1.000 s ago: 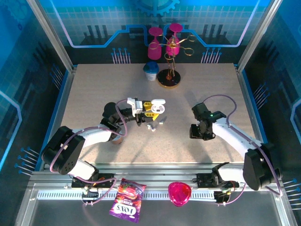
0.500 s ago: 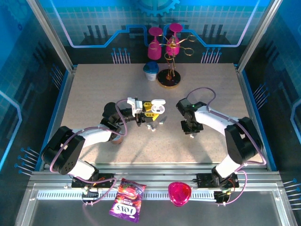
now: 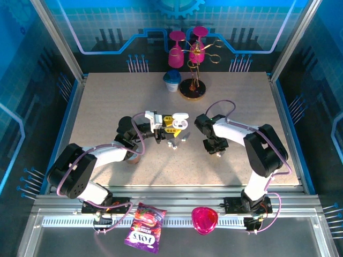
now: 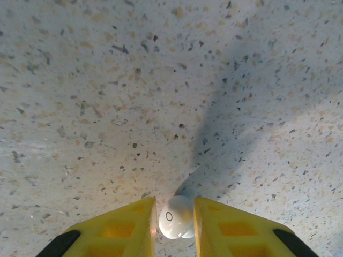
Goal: Insert the wireless bluetooth earbuds into the charging case
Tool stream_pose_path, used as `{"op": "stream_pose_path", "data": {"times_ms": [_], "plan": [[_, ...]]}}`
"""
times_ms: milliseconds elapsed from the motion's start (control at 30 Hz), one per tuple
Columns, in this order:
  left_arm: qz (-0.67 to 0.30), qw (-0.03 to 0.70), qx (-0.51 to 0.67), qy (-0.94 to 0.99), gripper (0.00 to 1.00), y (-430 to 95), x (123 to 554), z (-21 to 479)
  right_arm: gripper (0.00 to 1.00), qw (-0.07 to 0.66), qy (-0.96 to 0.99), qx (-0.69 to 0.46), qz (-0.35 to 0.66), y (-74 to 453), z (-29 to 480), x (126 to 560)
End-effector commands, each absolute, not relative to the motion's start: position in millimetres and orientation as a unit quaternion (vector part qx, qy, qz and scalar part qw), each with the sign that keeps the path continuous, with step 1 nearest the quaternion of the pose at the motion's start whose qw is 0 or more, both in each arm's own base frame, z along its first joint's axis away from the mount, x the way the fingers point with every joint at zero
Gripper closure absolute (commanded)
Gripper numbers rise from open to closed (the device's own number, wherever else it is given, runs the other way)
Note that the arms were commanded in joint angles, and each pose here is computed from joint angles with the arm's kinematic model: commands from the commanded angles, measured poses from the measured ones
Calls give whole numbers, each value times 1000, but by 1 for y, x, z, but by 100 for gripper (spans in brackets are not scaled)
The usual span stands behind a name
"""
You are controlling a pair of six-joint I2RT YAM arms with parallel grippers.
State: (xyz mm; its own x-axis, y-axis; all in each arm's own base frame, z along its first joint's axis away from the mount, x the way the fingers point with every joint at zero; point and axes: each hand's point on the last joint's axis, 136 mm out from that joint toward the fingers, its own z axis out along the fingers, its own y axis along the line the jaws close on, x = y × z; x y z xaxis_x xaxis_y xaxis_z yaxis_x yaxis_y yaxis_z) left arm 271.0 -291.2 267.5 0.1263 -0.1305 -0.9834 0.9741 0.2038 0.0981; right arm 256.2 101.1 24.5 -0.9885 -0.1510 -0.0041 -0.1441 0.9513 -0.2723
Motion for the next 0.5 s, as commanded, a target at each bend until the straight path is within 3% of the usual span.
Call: {"op": "stream_pose_path", "data": {"times_ms": [0,467], "plan": [[-451,624,448,455,79,-288,265,280,76,-1,984,-89,-154,100,25,252],[-450,625,446,456,79,-288,265,280,75,-25,979,-104,-174,95,18,243]]}}
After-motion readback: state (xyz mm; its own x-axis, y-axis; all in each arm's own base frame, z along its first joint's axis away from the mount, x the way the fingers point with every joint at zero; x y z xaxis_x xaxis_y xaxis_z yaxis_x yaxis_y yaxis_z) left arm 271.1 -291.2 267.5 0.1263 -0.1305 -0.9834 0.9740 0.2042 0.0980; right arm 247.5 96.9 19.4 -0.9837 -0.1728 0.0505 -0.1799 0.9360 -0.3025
